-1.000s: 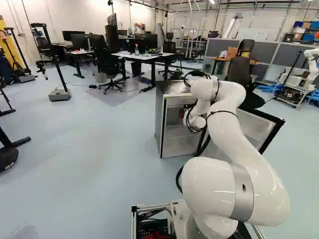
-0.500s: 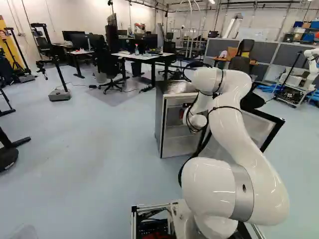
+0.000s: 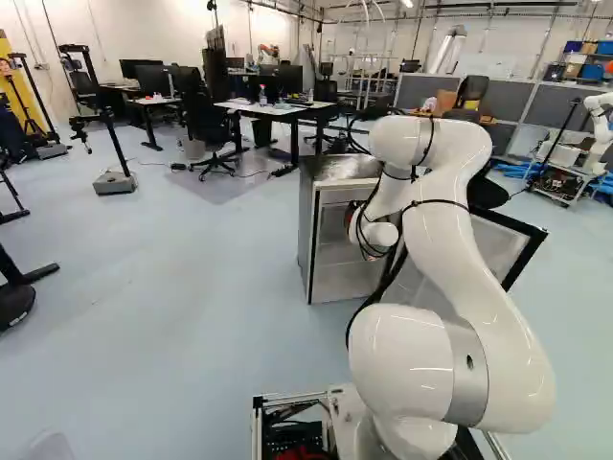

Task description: Grab a drink from the fridge

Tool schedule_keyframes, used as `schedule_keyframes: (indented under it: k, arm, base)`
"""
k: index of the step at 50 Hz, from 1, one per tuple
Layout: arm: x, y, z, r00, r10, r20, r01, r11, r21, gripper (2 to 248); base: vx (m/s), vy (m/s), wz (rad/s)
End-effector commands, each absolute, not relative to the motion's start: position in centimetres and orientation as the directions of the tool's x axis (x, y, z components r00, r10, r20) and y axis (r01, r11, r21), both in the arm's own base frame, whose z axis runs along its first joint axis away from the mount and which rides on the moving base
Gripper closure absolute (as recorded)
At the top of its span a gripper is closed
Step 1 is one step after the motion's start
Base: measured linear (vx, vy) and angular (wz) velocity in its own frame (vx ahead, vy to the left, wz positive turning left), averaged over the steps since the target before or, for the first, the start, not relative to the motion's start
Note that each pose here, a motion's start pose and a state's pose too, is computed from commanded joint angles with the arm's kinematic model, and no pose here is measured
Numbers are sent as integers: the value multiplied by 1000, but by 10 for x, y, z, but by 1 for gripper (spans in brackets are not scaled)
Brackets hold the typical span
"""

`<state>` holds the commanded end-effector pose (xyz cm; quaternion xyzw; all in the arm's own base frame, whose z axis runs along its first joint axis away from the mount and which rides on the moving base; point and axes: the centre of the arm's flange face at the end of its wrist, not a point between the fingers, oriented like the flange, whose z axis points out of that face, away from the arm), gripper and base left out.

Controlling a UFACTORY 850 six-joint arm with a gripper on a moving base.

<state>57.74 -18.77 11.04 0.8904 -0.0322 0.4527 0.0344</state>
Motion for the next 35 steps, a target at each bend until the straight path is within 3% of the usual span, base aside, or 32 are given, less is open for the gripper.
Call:
schedule_keyframes:
  k: [35]
  arm:
    - [514,-149,169,619,-19,786,-59,-998,22,154]
  base:
    - [0,0,0]
